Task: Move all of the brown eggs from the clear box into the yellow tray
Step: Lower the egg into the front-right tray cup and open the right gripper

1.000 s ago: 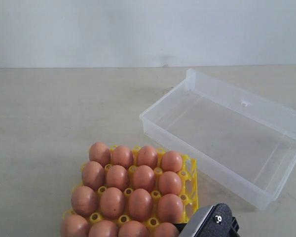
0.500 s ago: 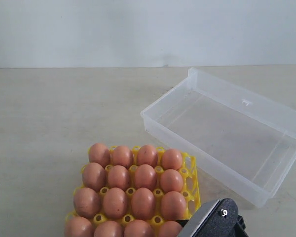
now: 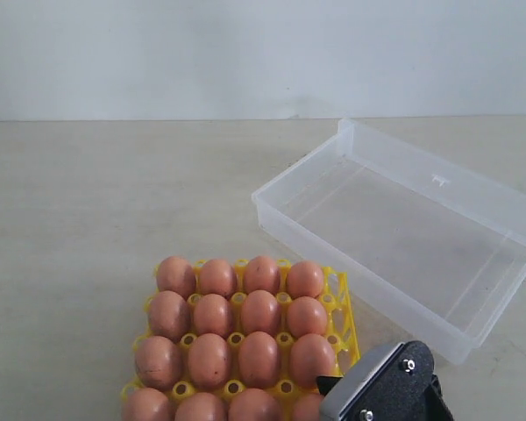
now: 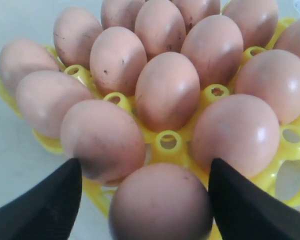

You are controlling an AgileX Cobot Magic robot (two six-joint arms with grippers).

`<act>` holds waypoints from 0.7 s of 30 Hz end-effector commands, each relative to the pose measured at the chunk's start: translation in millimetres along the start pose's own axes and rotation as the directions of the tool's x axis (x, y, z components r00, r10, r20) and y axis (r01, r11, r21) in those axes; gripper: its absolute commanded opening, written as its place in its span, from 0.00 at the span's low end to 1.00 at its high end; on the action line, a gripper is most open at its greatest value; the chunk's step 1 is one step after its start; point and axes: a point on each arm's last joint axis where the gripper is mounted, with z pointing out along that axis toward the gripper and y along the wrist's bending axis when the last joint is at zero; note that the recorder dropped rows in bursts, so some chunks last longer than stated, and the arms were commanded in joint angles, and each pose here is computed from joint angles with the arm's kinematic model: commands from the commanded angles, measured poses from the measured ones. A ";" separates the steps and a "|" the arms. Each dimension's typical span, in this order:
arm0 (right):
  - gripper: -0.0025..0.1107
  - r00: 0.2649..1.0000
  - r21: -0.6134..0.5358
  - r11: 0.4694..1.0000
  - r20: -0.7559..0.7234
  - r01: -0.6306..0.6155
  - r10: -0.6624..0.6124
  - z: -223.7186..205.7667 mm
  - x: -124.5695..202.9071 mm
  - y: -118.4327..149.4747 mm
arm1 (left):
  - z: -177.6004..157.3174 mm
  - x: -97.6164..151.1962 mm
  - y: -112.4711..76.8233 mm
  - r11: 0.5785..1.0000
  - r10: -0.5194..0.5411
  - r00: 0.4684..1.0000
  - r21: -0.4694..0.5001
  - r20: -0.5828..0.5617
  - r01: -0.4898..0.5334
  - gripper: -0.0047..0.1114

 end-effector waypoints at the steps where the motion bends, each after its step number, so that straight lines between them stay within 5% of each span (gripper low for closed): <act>1: 0.59 1.000 0.031 0.999 0.019 -0.011 0.011 -1.2 -1.5 -3.1 | -0.4 -1.7 -0.4 1.000 -0.010 1.000 0.005 0.015 0.010 0.08; 21: 0.59 0.987 0.038 0.999 0.158 0.011 -0.017 -2.4 -14.2 -3.5 | -0.4 -1.7 -0.4 1.000 -0.010 1.000 0.005 0.015 0.010 0.08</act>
